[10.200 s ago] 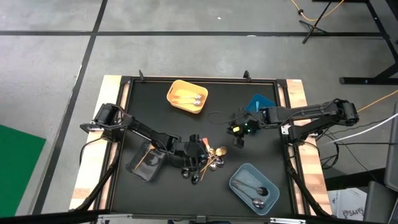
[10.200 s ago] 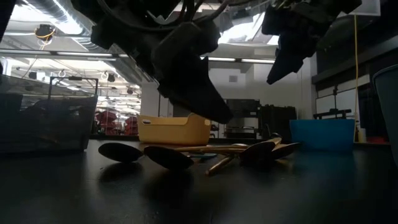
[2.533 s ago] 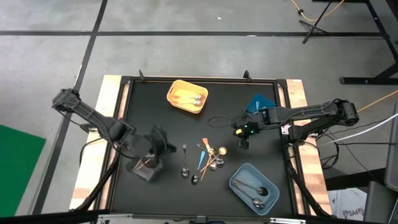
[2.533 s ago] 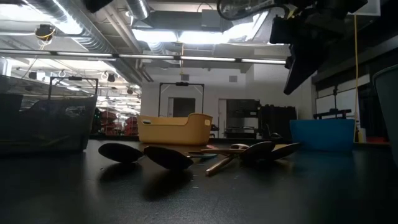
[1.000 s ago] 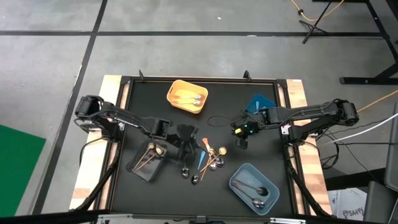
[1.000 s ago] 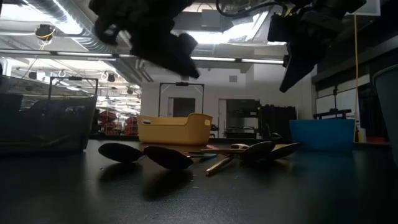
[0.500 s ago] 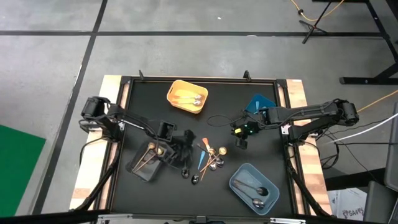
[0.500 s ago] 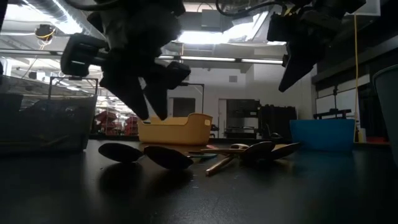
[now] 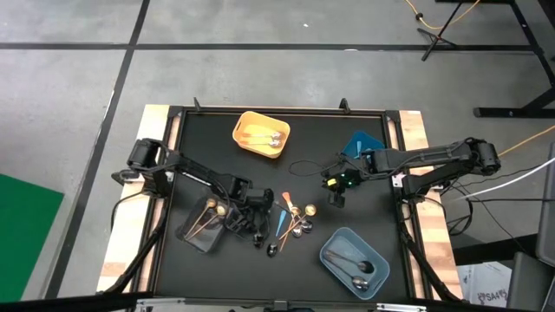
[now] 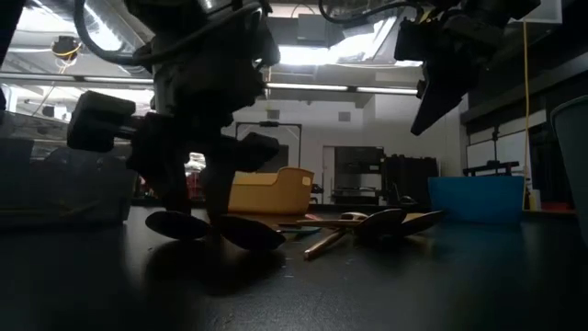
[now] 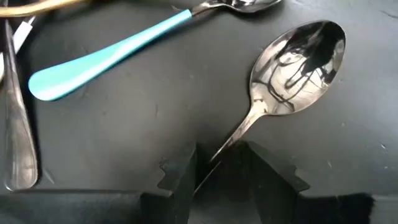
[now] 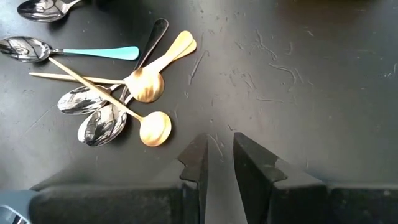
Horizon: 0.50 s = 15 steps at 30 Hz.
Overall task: Sort silverware by color (type)
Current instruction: Put the black spoon into the light blue bin
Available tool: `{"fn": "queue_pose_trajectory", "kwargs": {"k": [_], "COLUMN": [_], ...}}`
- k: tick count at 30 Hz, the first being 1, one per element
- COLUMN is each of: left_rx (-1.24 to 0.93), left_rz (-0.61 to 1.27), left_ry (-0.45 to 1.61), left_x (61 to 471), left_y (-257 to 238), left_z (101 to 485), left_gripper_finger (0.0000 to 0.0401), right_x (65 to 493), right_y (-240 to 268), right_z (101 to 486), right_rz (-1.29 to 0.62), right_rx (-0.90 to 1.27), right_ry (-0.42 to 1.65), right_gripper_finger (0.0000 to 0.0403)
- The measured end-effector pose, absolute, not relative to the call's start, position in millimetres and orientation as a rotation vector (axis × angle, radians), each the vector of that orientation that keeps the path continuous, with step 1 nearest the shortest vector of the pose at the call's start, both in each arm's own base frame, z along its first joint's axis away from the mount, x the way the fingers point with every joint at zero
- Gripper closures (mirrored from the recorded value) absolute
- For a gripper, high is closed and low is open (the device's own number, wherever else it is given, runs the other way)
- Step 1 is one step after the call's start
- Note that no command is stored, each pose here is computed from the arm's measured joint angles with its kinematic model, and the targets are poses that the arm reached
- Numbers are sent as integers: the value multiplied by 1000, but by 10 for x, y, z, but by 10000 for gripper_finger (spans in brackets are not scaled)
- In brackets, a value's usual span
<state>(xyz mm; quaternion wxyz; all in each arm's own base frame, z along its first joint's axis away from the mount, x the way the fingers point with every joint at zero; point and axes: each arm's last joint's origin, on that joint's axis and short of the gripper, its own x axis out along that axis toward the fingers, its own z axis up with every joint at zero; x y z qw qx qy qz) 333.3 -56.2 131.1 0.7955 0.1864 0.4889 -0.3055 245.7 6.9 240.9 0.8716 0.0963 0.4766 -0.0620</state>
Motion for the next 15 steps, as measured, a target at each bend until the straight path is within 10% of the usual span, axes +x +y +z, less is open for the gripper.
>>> {"fn": "queue_pose_trajectory", "kwargs": {"k": [15], "left_rx": [409], "left_rz": [-632], "left_ry": [1062], "left_x": [3340], "left_y": [-557], "left_z": [1291], "left_gripper_finger": [271], "right_x": [2457], "right_y": [70], "right_z": [2409], "right_rz": [-130], "right_rx": [201], "right_ry": [997], "right_gripper_finger": [336]}}
